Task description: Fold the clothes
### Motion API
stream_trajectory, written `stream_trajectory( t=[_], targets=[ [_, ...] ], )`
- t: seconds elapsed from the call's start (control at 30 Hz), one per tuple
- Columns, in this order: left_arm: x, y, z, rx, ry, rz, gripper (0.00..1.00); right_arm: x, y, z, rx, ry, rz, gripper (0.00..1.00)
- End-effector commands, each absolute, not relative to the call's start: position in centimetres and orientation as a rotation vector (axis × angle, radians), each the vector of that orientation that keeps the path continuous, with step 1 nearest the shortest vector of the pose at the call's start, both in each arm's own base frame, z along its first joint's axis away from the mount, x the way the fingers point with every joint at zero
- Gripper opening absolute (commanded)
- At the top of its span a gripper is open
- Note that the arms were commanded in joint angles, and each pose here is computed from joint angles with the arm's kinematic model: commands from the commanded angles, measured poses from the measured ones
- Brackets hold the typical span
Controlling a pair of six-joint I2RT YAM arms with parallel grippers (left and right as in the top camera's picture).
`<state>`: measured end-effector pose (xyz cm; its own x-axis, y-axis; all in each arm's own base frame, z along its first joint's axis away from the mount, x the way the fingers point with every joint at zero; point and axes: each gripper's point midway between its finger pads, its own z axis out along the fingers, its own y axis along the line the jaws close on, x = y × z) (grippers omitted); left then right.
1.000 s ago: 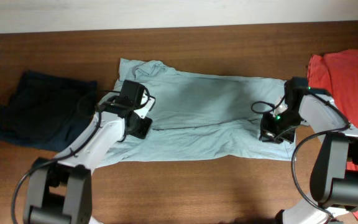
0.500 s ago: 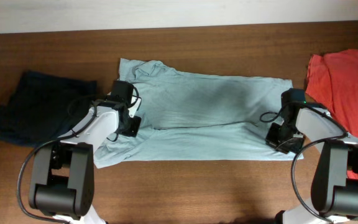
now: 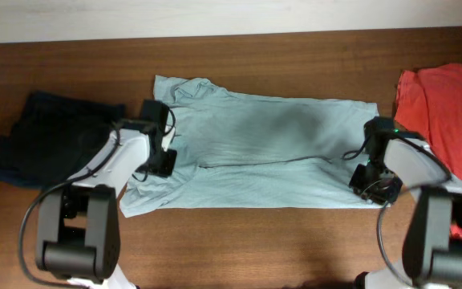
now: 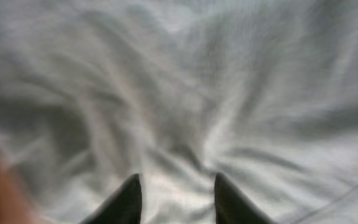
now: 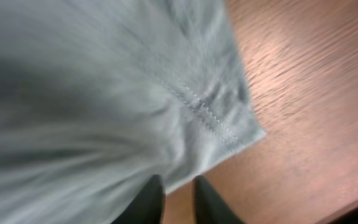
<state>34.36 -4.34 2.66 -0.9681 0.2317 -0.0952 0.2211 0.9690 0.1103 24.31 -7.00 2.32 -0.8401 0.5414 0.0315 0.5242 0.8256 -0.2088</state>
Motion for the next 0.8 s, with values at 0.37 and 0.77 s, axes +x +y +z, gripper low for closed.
stream_trajectory(
  t=[0.37, 0.77],
  targets=[
    [44.9, -9.0, 17.8, 0.283, 2.530, -0.139, 0.96, 35.6, -0.9, 21.1, -0.473, -3.624, -0.540, 0.66],
    [55.6, -14.3, 5.2, 0.403, 2.560, -0.260, 0.89, 36.3, -1.2, 19.0, -0.488, -3.570, -0.509, 0.66]
  ],
)
